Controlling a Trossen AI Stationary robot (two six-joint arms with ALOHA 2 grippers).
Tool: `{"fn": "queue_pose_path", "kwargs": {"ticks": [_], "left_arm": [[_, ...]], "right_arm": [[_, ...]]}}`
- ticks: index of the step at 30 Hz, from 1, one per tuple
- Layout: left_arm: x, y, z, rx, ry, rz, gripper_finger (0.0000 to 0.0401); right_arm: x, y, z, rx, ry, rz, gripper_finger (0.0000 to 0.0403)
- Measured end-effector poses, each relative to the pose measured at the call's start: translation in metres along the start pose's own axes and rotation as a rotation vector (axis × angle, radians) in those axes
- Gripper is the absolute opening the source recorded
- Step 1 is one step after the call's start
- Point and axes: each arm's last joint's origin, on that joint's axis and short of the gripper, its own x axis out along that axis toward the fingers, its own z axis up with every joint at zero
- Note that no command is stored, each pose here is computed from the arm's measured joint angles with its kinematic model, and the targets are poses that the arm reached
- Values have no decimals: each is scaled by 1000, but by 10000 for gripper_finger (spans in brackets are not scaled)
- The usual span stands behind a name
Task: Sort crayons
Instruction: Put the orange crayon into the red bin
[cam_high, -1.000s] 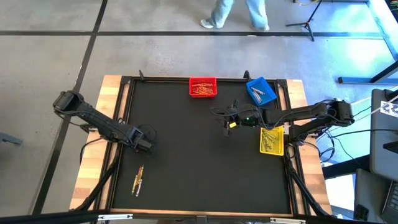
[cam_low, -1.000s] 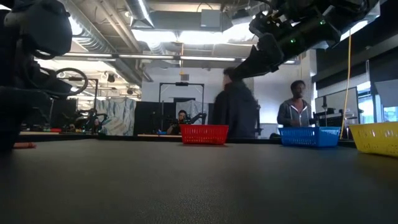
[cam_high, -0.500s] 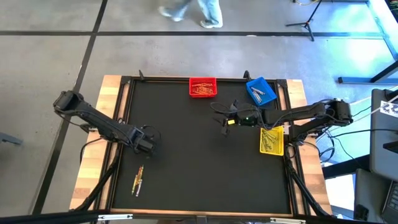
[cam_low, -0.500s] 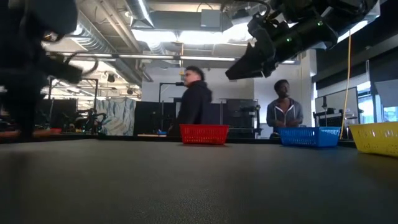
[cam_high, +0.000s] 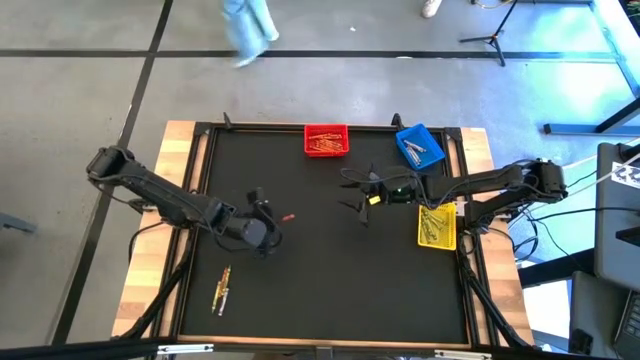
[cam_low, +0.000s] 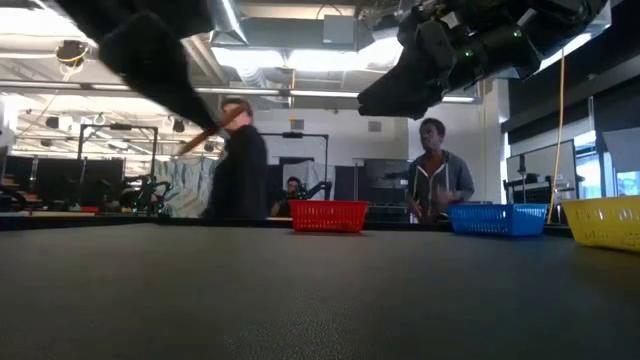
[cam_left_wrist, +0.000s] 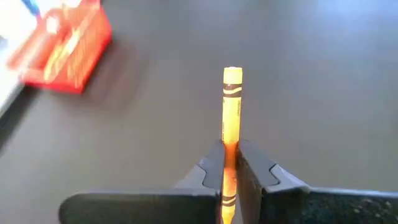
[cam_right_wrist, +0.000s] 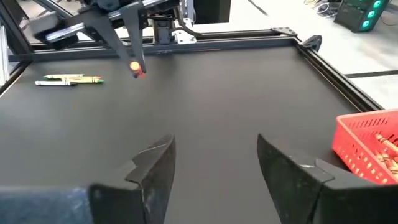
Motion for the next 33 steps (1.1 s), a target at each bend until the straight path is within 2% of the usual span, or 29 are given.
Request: {"fn": "queue_pose_path", "kwargs": {"ticks": [7, 14, 22, 25, 29, 33], "left_arm": [[21, 1, 27, 84, -211, 6, 8], [47, 21, 44, 89, -301, 102, 8], [87, 64, 53, 103, -333, 110, 8], [103, 85, 51, 99, -319, 149, 8], [118, 117, 47, 51, -300, 225, 8], [130, 144, 43, 11, -323, 195, 8]], "right_arm": [[1, 0, 2, -24, -29, 0, 225], [3, 0, 1, -47, -32, -1, 225], [3, 0, 2, -47, -36, -1, 225], [3, 0, 2, -47, -37, -1, 225], [3, 0, 1, -47, -32, -1, 225], [3, 0, 1, -47, -32, -1, 225]]}}
